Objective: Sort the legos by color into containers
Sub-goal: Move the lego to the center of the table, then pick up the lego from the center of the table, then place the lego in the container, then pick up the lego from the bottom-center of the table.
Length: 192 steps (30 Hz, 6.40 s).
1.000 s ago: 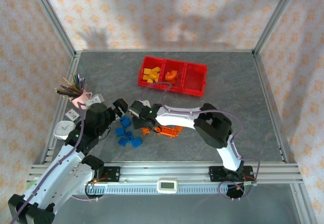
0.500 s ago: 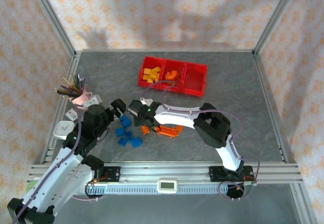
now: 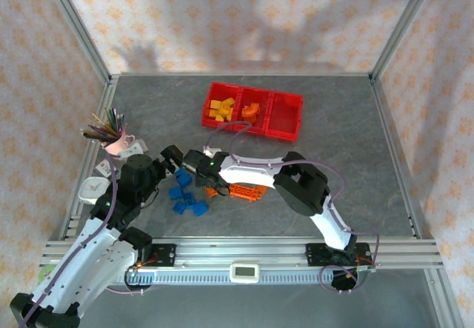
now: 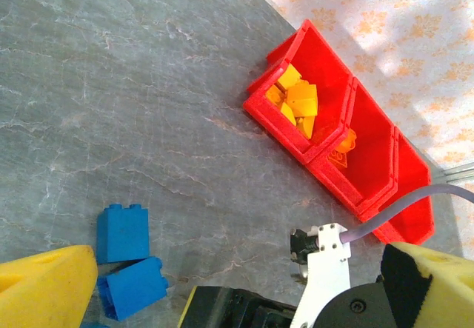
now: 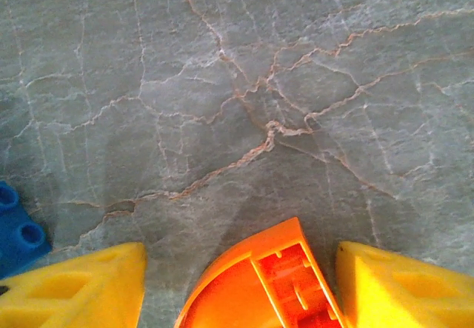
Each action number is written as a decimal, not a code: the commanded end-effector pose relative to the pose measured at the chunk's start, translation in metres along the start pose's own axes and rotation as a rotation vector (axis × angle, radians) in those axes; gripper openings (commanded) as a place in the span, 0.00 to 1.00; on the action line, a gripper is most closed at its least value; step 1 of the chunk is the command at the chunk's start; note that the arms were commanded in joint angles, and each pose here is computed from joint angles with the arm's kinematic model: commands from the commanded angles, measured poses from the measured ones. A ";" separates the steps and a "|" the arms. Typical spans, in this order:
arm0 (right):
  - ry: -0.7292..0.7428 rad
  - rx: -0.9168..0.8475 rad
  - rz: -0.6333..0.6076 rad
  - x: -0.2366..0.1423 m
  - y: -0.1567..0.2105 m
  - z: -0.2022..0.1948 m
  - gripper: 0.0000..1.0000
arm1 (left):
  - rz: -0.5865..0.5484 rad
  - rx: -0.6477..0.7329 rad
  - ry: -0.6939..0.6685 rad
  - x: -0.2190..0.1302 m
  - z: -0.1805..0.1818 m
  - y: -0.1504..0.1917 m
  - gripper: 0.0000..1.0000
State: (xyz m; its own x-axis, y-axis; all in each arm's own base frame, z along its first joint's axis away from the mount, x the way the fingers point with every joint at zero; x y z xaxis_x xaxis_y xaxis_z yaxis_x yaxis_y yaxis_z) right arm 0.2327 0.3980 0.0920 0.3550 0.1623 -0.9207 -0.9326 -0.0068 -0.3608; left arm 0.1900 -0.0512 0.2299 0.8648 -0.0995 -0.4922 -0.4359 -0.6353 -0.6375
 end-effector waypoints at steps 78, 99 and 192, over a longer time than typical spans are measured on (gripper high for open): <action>0.093 -0.121 -0.021 0.015 -0.022 -0.022 0.39 | -0.034 -0.016 -0.034 -0.011 -0.001 -0.011 0.99; 0.041 -0.114 -0.064 -0.008 -0.042 -0.024 0.22 | -0.029 -0.014 -0.018 -0.012 -0.005 -0.013 0.99; -0.135 -0.732 0.130 -0.063 0.033 -0.103 0.74 | 0.182 0.018 0.037 0.024 -0.009 0.021 0.99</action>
State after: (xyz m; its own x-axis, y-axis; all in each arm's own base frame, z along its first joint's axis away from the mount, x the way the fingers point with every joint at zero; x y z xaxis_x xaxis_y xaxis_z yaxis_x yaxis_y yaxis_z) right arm 0.1938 0.2880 0.1245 0.2193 0.2864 -0.9327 -0.7207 -0.5968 -0.3527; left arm 0.2070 -0.0797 0.2145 0.7801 -0.2782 -0.5604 -0.6026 -0.5748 -0.5536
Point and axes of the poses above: each hand's point on the last joint's axis, 136 mm out from that joint toward the fingers, its own x axis out along the fingers, its own z axis along the line the jaws close on, y = z × x, the point moved 7 cm from there along -x, back along the fingers, and after that the axes turned 2 degrees about x, right-handed, at the moved point
